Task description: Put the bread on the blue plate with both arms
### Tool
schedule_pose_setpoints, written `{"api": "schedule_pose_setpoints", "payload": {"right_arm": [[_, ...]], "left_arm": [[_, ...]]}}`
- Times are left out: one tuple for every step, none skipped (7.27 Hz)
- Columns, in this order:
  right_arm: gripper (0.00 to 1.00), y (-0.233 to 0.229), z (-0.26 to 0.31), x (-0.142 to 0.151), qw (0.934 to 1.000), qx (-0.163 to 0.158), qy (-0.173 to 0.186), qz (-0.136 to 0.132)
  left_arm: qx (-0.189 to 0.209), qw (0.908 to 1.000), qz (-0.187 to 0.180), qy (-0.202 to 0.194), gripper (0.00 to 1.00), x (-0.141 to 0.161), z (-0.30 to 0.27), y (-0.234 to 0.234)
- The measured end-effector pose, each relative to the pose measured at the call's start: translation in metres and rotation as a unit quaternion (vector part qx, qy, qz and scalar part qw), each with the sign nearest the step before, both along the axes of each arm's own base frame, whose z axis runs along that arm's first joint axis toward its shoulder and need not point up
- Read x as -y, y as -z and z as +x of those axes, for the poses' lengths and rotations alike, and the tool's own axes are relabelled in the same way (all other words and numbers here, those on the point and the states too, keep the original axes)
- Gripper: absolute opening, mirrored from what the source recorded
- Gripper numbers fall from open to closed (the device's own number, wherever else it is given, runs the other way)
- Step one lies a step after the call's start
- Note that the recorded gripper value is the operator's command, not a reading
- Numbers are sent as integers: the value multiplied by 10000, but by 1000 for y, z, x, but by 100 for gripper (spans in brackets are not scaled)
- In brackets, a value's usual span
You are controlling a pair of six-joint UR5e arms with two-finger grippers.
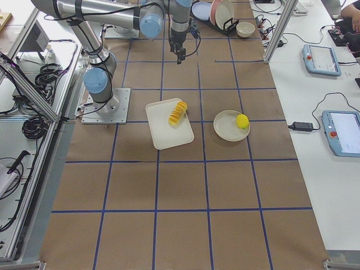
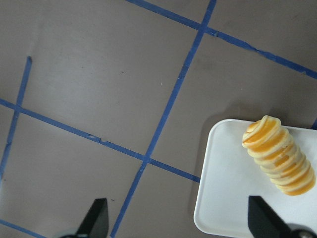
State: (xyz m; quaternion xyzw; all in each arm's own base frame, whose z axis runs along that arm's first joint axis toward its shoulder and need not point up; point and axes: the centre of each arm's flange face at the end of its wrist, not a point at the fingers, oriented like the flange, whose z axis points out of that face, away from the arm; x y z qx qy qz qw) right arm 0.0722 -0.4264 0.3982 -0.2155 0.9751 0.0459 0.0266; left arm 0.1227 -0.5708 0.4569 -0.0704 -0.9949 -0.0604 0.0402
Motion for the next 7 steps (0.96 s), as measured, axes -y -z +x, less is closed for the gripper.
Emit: {"api": "schedule_pose_setpoints", "payload": {"right_arm": [[100, 36, -46, -1, 9993, 90, -341, -130], [100, 74, -83, -8, 9971, 88, -658, -368], [100, 105, -105, -18, 9950, 54, -824, -568], [100, 129, -115, -23, 9935, 67, -917, -674], [100, 147, -121, -23, 9929, 132, -977, -659], [100, 161, -126, -22, 9933, 213, -973, -587], [100, 170, -131, -22, 9936, 263, -956, -542]], "left_arm": [[-270, 9995, 65, 126, 100, 18, 46, 31], [-582, 9981, 112, 141, 100, 36, 81, 66], [-783, 9967, 164, 131, 100, 58, 105, 99], [-896, 9956, 205, 163, 100, 80, 125, 129], [-1030, 9941, 245, 236, 99, 100, 140, 160], [-1285, 9909, 305, 252, 98, 114, 151, 198], [-1554, 9870, 366, 199, 89, 120, 155, 229]]}}
